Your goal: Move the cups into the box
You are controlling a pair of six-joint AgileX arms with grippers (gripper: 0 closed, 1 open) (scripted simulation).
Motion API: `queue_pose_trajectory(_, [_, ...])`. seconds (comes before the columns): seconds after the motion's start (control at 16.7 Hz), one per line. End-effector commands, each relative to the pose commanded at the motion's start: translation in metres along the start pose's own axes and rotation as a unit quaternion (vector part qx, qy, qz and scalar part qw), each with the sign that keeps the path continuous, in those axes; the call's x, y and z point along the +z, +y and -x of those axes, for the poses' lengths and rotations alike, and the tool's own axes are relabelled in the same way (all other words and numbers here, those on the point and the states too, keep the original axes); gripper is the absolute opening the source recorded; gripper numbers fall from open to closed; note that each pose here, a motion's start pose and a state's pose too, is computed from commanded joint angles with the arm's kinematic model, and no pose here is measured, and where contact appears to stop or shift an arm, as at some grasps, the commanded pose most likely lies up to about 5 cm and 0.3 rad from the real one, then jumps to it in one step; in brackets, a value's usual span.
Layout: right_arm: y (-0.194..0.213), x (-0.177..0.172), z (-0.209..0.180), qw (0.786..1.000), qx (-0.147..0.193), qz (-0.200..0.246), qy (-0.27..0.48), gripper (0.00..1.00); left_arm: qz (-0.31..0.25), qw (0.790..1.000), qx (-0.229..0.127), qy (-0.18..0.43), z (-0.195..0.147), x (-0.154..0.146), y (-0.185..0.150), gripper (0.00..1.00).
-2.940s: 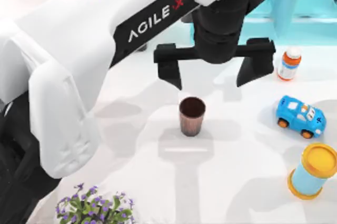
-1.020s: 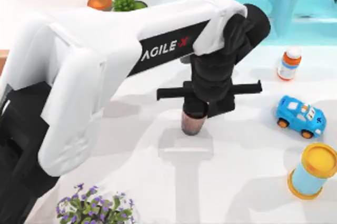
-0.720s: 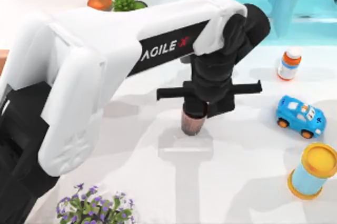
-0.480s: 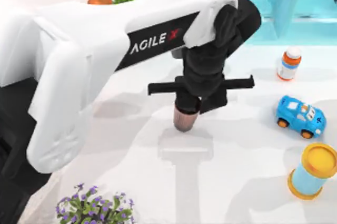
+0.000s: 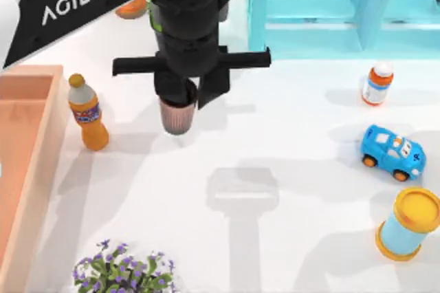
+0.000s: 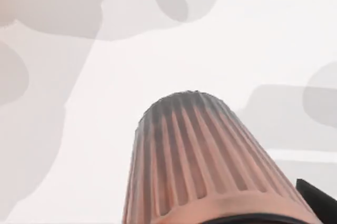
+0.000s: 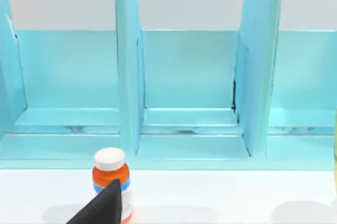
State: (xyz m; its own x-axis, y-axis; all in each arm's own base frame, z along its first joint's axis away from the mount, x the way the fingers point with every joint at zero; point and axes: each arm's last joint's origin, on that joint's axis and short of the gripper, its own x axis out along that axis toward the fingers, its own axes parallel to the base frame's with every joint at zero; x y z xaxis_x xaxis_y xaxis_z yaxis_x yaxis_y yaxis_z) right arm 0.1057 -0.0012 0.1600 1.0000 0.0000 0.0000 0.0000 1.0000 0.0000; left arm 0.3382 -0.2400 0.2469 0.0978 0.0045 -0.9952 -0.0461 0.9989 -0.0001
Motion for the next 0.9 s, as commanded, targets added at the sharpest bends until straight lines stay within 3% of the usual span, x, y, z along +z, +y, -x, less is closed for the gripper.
queue_pose_trajectory(0.42, [0.000,0.000,0.000,1.000,0.000,0.000,0.000,1.00,-0.009,1.000,0.003,-0.003,0.008,0.001,0.009,0.00])
queue_pose_trajectory(0.6, [0.000,0.000,0.000,1.000,0.000,0.000,0.000,1.00,-0.029,0.999,0.015,0.002,0.026,0.004,0.046,0.00])
queue_pose_trajectory(0.9, [0.000,0.000,0.000,1.000,0.000,0.000,0.000,1.00,-0.070,0.997,0.027,0.030,0.053,0.010,0.138,0.00])
